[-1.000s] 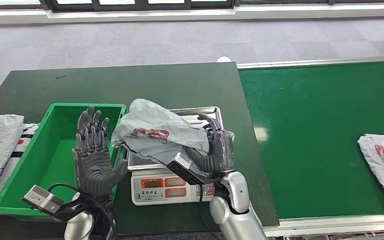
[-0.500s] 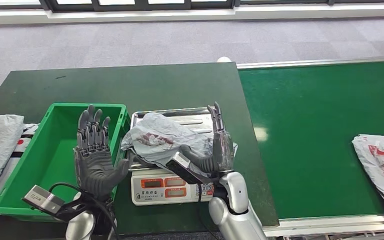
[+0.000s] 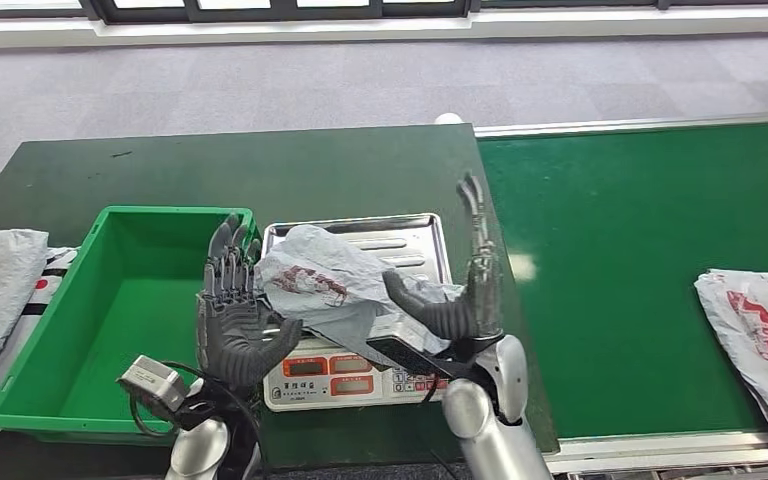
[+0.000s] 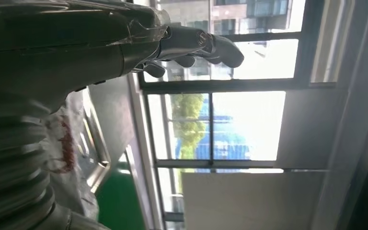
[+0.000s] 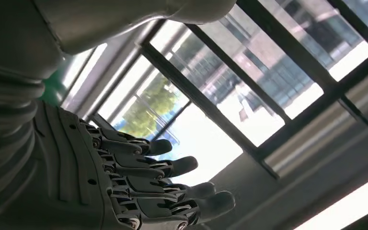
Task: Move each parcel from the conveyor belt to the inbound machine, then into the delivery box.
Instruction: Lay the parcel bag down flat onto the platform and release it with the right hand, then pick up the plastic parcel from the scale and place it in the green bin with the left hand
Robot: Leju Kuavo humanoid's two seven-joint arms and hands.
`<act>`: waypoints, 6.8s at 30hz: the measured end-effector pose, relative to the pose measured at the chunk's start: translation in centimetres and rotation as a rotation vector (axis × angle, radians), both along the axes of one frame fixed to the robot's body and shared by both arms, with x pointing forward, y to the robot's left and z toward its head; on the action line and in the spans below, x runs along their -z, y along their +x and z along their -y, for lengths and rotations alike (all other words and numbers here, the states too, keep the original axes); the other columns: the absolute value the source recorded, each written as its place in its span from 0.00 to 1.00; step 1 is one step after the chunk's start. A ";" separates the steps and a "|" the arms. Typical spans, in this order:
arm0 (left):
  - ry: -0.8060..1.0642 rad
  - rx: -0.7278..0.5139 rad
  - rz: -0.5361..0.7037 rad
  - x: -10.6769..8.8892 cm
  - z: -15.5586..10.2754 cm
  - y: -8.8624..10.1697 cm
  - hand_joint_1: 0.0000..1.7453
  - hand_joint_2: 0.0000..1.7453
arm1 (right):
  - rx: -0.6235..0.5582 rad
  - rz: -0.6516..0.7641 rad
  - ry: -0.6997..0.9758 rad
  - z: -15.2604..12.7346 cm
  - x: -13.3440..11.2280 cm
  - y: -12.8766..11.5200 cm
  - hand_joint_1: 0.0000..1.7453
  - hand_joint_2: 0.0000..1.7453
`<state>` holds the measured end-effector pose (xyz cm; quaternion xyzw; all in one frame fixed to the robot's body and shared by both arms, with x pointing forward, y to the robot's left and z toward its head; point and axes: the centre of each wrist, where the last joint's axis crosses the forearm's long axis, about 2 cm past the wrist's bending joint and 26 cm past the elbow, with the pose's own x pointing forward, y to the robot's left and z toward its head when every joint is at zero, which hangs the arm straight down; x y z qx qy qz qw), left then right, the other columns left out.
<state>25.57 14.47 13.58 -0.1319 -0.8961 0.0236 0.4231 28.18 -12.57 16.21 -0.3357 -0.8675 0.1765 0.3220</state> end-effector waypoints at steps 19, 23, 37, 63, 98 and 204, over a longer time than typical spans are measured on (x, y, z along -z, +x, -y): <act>0.403 0.032 -0.214 7.7 4.0 0.2 0.00 1.00 | 0.181 0.392 0.200 8.7 -5.7 -2.4 0.00 1.00; 0.438 0.048 -0.224 8.1 4.4 0.5 0.27 1.00 | 0.177 0.409 0.193 8.8 -5.8 -2.4 0.00 1.00; 0.535 0.059 -0.218 7.8 5.9 2.4 1.00 1.00 | 0.174 0.402 0.183 8.8 -5.4 -2.3 0.00 1.00; 0.465 -0.257 -0.127 5.0 5.6 4.0 1.00 1.00 | 0.199 0.350 0.164 8.8 -5.0 -2.2 0.00 1.00; 0.411 -0.840 0.155 -2.8 -5.1 6.8 0.00 1.00 | 0.192 0.282 0.190 9.1 -2.3 -2.9 0.00 1.00; 0.964 -0.664 -0.347 7.8 -4.6 2.7 1.00 1.00 | 0.289 0.157 0.166 10.3 -0.8 -3.5 0.00 1.00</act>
